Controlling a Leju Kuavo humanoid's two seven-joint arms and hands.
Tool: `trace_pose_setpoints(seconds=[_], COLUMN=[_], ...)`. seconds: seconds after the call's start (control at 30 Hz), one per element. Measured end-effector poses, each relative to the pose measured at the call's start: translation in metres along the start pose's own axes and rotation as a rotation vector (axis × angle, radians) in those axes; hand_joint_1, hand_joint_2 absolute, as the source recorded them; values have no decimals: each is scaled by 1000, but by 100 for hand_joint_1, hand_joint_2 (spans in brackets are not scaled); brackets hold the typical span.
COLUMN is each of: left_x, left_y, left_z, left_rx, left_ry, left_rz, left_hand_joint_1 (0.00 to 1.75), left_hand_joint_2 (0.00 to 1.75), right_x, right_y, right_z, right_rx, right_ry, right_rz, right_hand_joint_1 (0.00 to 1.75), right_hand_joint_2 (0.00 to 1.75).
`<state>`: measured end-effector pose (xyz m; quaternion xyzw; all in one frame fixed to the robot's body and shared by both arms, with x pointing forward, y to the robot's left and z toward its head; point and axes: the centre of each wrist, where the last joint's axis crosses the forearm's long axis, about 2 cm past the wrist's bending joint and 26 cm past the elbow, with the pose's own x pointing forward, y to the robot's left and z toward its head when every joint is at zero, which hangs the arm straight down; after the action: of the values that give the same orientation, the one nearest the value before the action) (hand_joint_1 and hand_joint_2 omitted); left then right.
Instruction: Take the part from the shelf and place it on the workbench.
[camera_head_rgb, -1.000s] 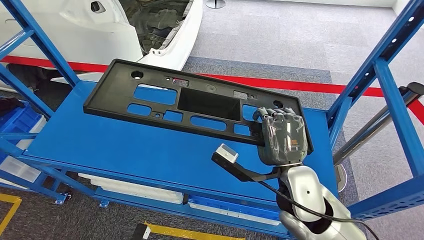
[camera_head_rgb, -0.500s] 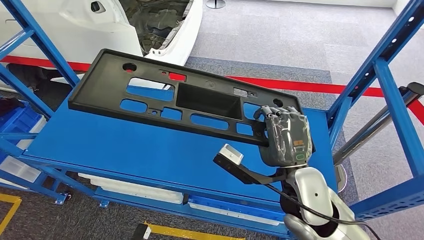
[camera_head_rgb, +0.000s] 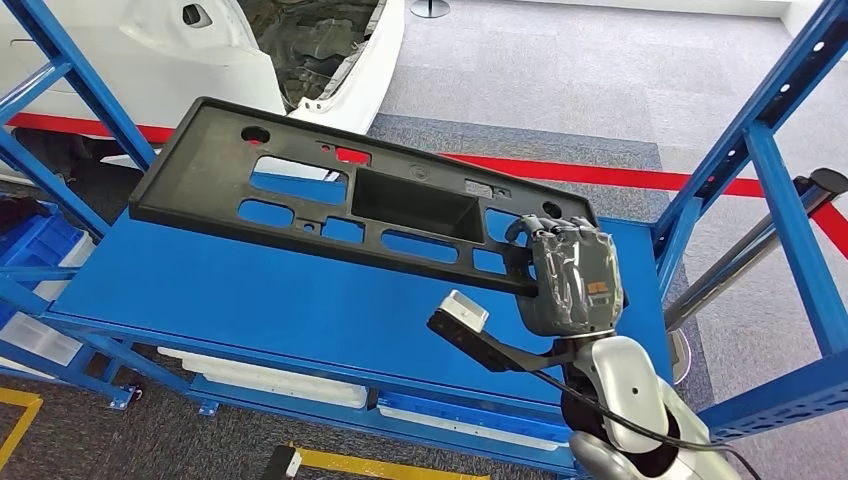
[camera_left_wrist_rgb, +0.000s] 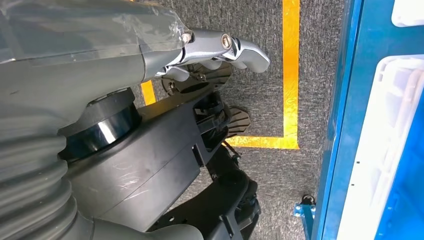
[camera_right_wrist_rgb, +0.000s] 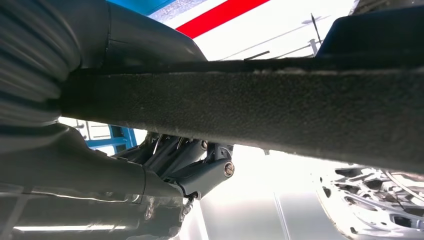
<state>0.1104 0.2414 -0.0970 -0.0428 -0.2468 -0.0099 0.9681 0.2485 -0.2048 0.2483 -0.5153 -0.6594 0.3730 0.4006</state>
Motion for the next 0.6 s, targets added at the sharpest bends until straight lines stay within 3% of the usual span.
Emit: trace_pose_setpoints(seconds=[0.6], left_x=[0], left_y=[0], left_z=[0], left_rx=[-1], left_ry=[-1], left_rz=[-6], left_hand_joint_1=[0], left_hand_joint_2=[175], right_x=[0], right_y=[-1], right_z=[1], right_rx=[-1], right_ry=[-2], right_rz=[-4], right_hand_joint_1=[175], right_hand_joint_2=[175])
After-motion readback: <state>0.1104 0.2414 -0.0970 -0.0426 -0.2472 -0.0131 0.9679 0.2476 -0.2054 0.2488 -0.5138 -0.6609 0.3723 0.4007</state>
